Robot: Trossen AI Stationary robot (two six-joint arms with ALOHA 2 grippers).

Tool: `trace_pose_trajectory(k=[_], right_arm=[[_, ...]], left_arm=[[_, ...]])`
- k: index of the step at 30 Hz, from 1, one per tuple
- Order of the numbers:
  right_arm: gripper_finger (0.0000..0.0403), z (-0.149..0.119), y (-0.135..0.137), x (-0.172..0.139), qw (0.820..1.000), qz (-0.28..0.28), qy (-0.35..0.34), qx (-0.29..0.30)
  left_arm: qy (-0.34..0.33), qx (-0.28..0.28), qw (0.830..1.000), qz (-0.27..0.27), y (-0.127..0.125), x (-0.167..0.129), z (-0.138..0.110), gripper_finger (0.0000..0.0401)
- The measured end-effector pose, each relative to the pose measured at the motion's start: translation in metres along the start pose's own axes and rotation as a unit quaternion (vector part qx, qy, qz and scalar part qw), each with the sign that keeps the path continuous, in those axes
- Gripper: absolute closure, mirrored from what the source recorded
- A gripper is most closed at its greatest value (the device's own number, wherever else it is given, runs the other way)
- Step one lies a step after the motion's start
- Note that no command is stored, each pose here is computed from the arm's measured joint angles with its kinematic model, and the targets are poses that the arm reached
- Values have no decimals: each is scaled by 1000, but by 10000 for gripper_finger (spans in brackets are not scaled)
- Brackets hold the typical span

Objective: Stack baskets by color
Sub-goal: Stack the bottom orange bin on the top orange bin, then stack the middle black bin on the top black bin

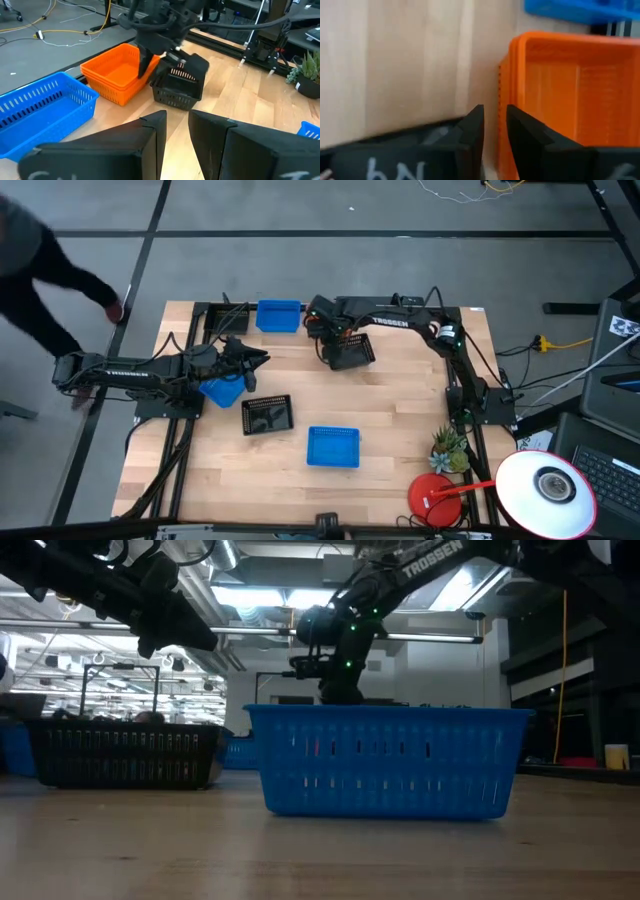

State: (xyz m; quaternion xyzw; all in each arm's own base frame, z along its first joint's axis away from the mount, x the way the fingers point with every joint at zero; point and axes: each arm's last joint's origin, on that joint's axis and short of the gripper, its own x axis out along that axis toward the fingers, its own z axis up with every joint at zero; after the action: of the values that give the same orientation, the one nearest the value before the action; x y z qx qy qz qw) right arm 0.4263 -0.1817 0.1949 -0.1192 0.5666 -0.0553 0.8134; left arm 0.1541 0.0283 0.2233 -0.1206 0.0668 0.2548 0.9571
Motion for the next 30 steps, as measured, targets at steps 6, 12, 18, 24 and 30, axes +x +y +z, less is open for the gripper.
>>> trace_pose_trajectory(k=[6, 12, 18, 24, 30], right_arm=[[316, -5, -12, 1, 1000, -11, -1, 13], [316, -2, -17, 1, 999, -18, -29, 18], [316, 4, -8, -4, 1000, -4, -25, 15], [316, 11, 17, -38, 996, 53, 69, 33], [321, -7, 37, -73, 980, 95, 169, 41]], left_arm=[[0, 0, 1000, 0, 0, 0, 0, 328], [0, 0, 1000, 0, 0, 0, 0, 328], [0, -1, 1000, 0, 0, 0, 0, 328], [0, 9, 1000, 0, 0, 0, 0, 328], [-43, 6, 999, -15, -3, 0, 9, 328]])
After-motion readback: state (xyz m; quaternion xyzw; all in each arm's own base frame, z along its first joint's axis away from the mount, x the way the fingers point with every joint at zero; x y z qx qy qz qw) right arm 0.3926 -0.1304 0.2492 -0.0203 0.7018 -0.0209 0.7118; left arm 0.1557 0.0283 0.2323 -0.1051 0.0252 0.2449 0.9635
